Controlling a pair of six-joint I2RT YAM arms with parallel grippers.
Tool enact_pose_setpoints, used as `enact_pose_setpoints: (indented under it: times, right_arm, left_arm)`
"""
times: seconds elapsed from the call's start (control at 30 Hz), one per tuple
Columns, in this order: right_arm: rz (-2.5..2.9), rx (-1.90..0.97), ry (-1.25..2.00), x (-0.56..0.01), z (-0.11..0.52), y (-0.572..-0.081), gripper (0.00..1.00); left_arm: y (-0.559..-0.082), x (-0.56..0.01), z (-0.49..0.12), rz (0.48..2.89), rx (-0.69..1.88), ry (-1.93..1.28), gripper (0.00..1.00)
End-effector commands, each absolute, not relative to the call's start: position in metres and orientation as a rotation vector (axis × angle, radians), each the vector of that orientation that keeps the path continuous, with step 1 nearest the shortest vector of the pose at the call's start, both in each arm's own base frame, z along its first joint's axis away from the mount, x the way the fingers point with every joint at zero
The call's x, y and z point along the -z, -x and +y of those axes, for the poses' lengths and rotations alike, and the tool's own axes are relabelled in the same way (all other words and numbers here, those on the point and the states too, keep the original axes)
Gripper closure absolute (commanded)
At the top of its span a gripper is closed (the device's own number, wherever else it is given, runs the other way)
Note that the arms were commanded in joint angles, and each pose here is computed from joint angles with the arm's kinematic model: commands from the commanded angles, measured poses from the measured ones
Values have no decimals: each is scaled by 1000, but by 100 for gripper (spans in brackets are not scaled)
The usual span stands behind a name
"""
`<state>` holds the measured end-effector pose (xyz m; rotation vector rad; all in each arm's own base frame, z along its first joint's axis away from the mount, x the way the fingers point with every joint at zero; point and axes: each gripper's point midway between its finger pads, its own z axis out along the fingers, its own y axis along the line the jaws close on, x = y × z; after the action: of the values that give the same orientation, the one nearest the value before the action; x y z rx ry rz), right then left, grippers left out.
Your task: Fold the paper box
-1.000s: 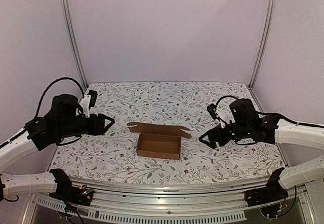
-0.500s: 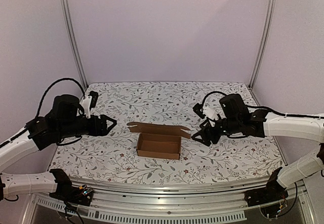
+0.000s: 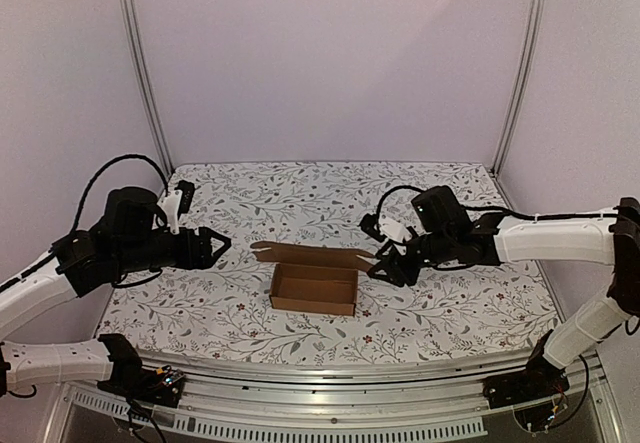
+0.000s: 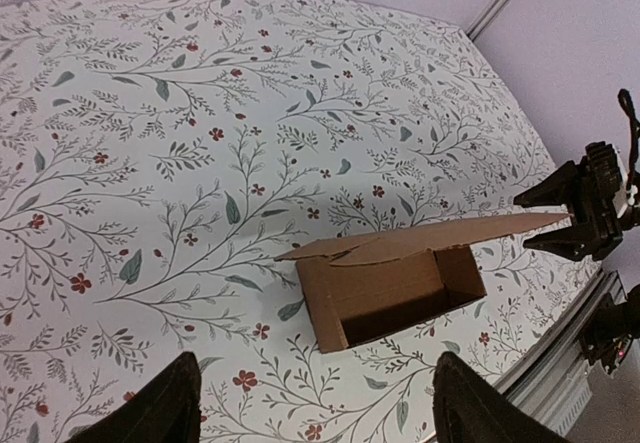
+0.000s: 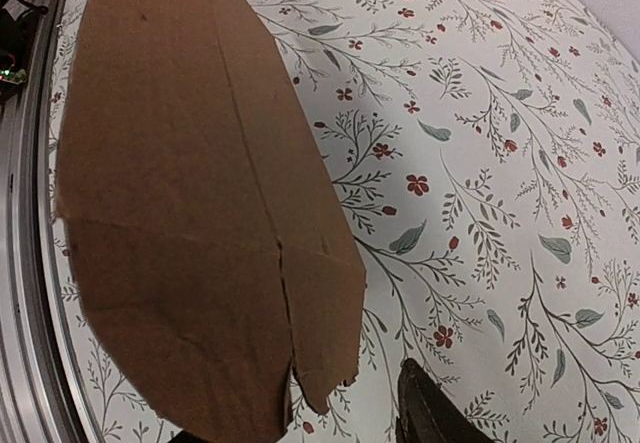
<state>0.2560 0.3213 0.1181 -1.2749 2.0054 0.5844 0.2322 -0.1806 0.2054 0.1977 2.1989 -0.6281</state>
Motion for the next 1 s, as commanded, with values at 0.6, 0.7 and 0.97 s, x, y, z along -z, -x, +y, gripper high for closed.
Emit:
enact_pose_setpoints:
  times: [0.6, 0.7, 0.97]
  right_arm:
    - [1980, -565, 1341, -110, 337, -256, 91]
    - [1972, -562, 1349, -111, 336, -255, 98]
    - [1959, -575, 1382, -111, 335, -247, 100]
  left_arm:
    - [-234, -194, -179, 2242, 591, -185, 22]
    - [-235, -190, -179, 2251, 587, -180, 22]
    - [-238, -172, -183, 2286, 587, -168, 21]
